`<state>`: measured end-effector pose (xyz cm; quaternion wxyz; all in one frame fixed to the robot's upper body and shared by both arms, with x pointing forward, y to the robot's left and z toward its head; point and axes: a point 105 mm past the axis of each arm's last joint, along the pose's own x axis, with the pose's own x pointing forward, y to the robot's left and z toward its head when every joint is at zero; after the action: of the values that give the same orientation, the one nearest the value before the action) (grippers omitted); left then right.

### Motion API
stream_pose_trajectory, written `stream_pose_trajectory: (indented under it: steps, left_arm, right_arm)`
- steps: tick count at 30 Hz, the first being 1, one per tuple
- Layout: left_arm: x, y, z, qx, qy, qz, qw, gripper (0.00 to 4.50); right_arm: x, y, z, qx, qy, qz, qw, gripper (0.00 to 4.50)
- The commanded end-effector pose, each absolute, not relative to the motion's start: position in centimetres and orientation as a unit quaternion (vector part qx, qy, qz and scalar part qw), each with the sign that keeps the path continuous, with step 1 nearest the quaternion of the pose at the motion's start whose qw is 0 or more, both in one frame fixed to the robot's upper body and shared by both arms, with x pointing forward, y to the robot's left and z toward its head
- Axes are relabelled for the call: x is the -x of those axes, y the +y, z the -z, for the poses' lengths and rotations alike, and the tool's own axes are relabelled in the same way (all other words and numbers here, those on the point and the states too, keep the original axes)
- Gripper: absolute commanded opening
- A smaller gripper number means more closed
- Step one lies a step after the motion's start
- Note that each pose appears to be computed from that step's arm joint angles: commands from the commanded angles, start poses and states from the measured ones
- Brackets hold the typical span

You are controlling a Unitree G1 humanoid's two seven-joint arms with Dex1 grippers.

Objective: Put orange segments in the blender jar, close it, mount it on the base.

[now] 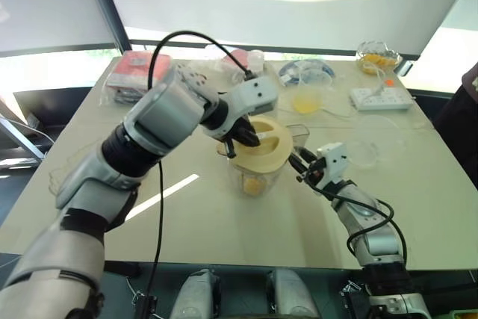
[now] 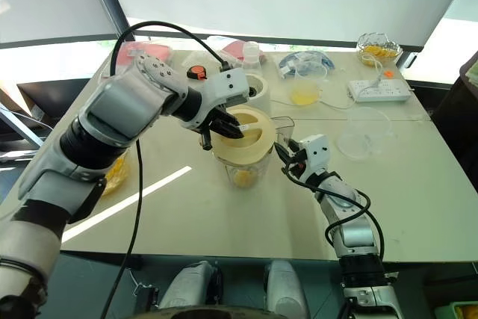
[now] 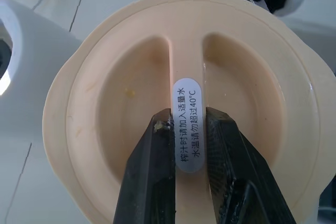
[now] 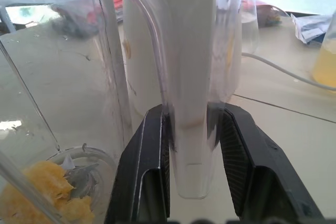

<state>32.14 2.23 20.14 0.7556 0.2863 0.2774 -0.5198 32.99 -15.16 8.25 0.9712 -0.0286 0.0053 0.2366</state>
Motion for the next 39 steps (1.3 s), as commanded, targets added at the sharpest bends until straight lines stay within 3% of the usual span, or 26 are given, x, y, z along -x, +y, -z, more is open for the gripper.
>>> stream_pose_trajectory:
  steps: [1, 6, 13, 20, 27, 31, 34, 37, 39]
  left_arm:
    - [-33.8, 7.4, -12.8, -0.245, 0.439, 0.365, 0.783, 0.24]
    - [-33.9, 7.9, -12.2, -0.228, 0.455, 0.33, 0.795, 0.24]
    - [-34.1, 6.5, -14.5, -0.276, 0.372, 0.394, 0.794, 0.24]
    - [-32.8, 4.7, -17.5, -0.294, 0.293, 0.493, 0.765, 3.56]
    - [-32.4, 2.5, -28.5, -0.22, 0.069, 0.576, 0.784, 3.56]
    - [-34.6, 5.1, -34.7, -0.166, -0.063, 0.513, 0.84, 3.56]
    - [-36.8, 8.0, -35.8, -0.121, -0.079, 0.444, 0.884, 3.56]
    - [-37.2, 11.3, -34.5, -0.127, -0.079, 0.41, 0.9, 3.56]
    - [-36.6, 13.6, -31.8, -0.166, -0.055, 0.39, 0.904, 3.56]
  right_arm:
    - [-32.8, -15.4, -12.6, 0.04, -0.074, -0.228, 0.97, 0.8]
    - [-32.9, -15.3, -12.7, 0.039, -0.075, -0.229, 0.97, 0.8]
    - [-33.1, -15.3, -12.6, 0.04, -0.074, -0.232, 0.969, 0.8]
    - [-33.3, -15.7, -12.4, 0.044, -0.072, -0.232, 0.969, 0.8]
    - [-33.3, -15.9, -11.9, 0.047, -0.066, -0.235, 0.969, 0.8]
    - [-33.4, -15.8, -11.9, 0.046, -0.061, -0.242, 0.967, 0.8]
    - [-33.8, -16.4, -12.6, 0.041, -0.063, -0.221, 0.972, 0.8]
    - [-33.8, -17.2, -14.9, 0.031, -0.085, -0.198, 0.976, 0.8]
    - [-33.2, -17.5, -17.6, 0.014, -0.111, -0.195, 0.974, 0.8]
